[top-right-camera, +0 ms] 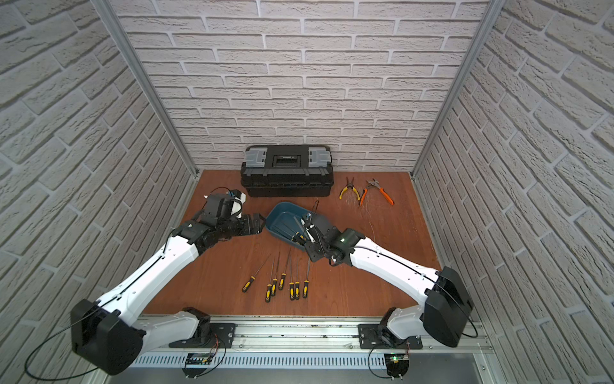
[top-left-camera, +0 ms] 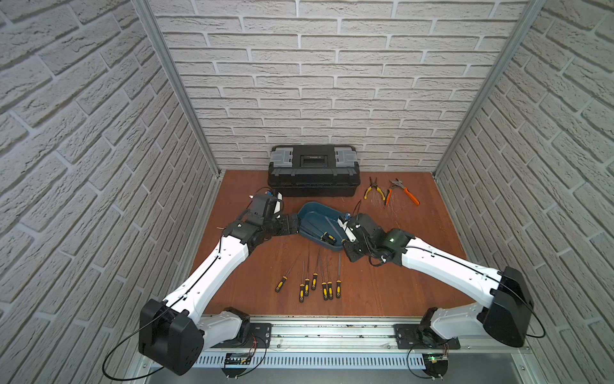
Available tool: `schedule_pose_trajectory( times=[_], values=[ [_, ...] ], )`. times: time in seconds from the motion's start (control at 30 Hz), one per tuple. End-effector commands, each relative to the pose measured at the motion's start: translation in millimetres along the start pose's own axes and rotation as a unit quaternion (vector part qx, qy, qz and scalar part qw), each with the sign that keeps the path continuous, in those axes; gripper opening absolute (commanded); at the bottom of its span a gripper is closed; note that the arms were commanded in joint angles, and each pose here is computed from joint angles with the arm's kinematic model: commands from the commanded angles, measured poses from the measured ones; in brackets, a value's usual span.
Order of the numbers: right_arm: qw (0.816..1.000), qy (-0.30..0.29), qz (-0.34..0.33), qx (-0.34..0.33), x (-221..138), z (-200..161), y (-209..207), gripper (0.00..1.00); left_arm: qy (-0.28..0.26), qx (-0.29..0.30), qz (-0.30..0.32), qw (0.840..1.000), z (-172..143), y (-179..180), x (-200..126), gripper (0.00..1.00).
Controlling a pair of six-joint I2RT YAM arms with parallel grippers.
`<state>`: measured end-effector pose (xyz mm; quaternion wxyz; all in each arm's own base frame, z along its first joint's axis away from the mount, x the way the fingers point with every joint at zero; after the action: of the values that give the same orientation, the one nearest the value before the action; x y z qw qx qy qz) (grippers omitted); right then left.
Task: Put the file tool into the storage box
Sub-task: Place the file tool in the storage box.
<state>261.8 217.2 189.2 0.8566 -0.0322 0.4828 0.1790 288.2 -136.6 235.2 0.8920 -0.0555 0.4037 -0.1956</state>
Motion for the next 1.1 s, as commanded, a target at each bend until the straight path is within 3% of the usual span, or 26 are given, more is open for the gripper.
schedule_pose_trajectory(
  times=[0.0,0.27,0.63,0.7,0.9,1.07],
  values=[
    [0.997,0.006,0.047,-0.057,15,32,6,0.07,-0.027,0.012,-0.025,0.999,24,-3,1,0.98],
    [0.994,0.018,0.041,-0.099,69,69,-4,0.05,-0.013,0.002,-0.014,1.0,28,11,20,0.98],
    [0.993,0.041,0.033,-0.11,122,72,-11,0.07,0.011,-0.011,-0.009,1.0,24,20,44,0.98],
    [0.993,0.04,0.035,-0.108,124,73,-11,0.11,0.014,-0.013,-0.009,1.0,22,21,47,0.98],
    [0.993,0.05,0.038,-0.101,135,70,-10,0.38,0.022,-0.018,-0.01,1.0,17,21,51,0.98],
    [0.995,0.028,0.044,-0.088,118,76,-9,0.46,0.025,-0.023,-0.007,0.999,7,22,48,0.98]
  ],
)
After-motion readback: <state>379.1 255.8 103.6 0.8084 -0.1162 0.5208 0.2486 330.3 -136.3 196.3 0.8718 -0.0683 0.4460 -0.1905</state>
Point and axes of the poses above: each gripper's point midway between its finger pads, its own x axis out along the fingers, its own y axis along the line the jaws close on, z = x × y, the point moved 5 cm from there along -x, back along the fingers, and after that the axes turned 11 degrees about x, right-handed, at the moved point
